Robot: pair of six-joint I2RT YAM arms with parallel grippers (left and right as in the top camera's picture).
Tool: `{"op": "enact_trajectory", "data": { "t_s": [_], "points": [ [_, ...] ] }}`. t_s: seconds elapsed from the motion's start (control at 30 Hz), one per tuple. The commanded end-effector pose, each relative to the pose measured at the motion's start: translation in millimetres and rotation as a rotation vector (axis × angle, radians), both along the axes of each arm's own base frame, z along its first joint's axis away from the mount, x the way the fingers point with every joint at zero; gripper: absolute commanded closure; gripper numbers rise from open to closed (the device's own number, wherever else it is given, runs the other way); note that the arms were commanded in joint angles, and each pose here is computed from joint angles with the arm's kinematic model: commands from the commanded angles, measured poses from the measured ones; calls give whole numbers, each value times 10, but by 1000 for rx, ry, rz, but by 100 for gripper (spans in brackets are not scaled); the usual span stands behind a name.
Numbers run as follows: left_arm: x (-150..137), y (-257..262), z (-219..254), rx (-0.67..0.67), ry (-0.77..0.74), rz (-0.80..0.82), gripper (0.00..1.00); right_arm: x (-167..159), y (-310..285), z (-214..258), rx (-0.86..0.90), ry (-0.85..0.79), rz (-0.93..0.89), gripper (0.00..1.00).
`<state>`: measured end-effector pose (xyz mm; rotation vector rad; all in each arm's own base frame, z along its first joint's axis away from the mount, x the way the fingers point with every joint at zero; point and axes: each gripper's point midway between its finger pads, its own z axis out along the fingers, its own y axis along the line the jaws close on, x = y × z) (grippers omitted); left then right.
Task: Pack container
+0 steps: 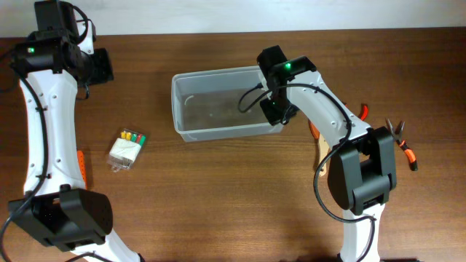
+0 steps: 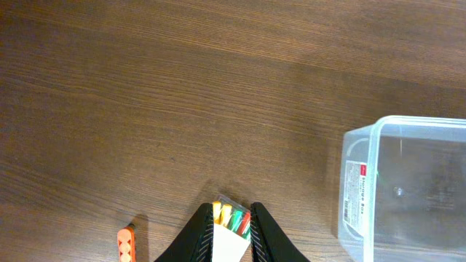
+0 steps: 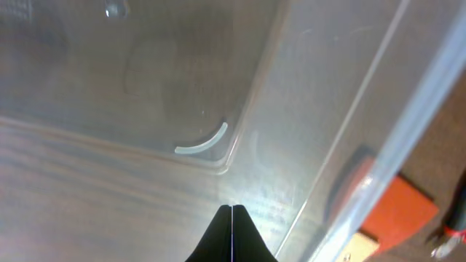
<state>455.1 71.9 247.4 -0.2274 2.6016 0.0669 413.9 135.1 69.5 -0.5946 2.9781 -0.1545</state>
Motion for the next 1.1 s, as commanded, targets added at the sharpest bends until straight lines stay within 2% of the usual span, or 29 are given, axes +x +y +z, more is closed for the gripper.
{"op": "enact_trajectory", "data": {
  "t_s": [0.0, 0.4, 0.67, 0.93, 1.03, 1.07],
  "points": [
    [-2, -12, 138, 7, -36, -6, 81, -21, -37, 0, -12, 20, -25, 96],
    [1, -41, 136, -8, -37, -15, 81, -334, 20, -13, 36, 158, -24, 96],
    [1, -41, 136, -8, -37, -15, 81, -322, -8, -13, 38, 157, -39, 96],
    [4, -40, 138, -8, -39, -15, 80, 3, -202, -11, 74, 58, -100, 96],
    [24, -37, 153, -6, -49, -16, 79, 201, -166, 87, 100, -18, -60, 95],
    [32, -38, 158, -5, -52, -16, 76, 277, -128, 170, 109, -51, -51, 94]
  ]
}}
